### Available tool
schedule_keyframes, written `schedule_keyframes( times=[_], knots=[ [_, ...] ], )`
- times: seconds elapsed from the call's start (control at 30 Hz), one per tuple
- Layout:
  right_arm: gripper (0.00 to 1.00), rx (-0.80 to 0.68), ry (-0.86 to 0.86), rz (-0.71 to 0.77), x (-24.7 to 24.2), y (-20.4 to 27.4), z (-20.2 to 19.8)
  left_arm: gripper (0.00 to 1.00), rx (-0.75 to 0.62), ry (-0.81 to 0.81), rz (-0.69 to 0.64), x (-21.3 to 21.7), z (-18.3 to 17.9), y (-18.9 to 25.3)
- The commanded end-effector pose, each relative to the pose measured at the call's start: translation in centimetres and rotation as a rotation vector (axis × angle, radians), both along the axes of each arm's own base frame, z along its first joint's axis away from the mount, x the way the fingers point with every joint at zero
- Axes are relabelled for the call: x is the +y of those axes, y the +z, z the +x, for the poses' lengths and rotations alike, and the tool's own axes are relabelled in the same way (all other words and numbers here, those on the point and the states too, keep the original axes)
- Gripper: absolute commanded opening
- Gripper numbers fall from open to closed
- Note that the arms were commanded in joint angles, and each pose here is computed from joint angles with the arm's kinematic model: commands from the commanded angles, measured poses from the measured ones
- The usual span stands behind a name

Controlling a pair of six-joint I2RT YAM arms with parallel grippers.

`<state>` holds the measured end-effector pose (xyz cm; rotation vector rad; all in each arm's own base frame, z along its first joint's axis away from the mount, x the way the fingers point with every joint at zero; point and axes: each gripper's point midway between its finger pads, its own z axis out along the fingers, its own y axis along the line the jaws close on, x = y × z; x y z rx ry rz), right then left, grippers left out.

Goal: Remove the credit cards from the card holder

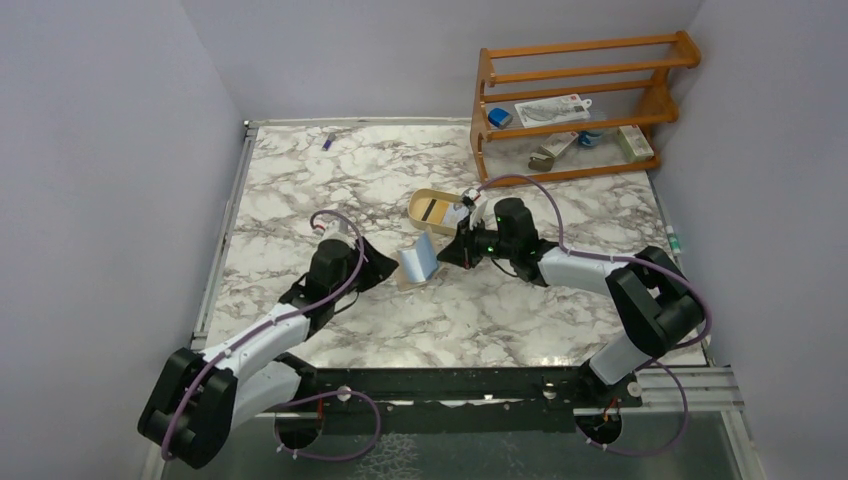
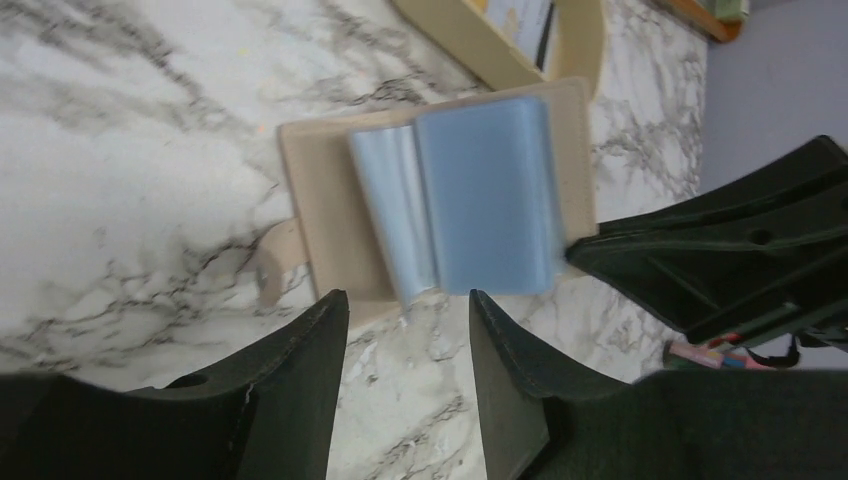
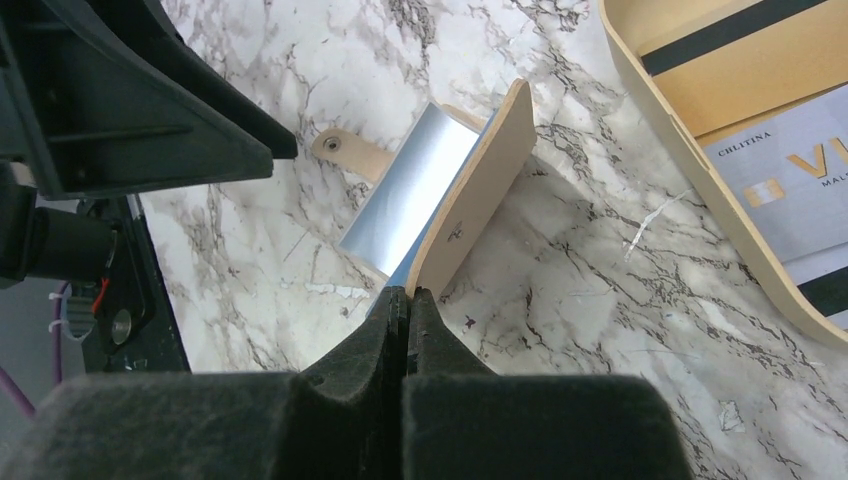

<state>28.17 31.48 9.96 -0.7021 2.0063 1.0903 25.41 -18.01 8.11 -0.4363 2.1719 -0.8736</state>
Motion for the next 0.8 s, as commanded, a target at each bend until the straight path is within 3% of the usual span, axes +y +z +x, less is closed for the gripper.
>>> schedule_keyframes(
  times=[0.0, 0.13, 0.77],
  knots=[
    [0.01, -0.023, -0.009, 0.002, 0.0, 0.4, 0.5, 0.48, -0.1, -0.177, -0.04, -3.1, 1.3, 4.4],
    [0.01, -0.03, -0.028, -0.036, -0.3, -0.2, 0.5, 0.48, -0.096, -0.278, -0.085, -5.2, 1.5, 5.3],
    [0.01, -0.105, -0.043, -0.131, 0.0, 1.9, 1.0, 0.49, -0.015, -0.298, -0.085, -6.1, 2.2, 2.5]
  ],
)
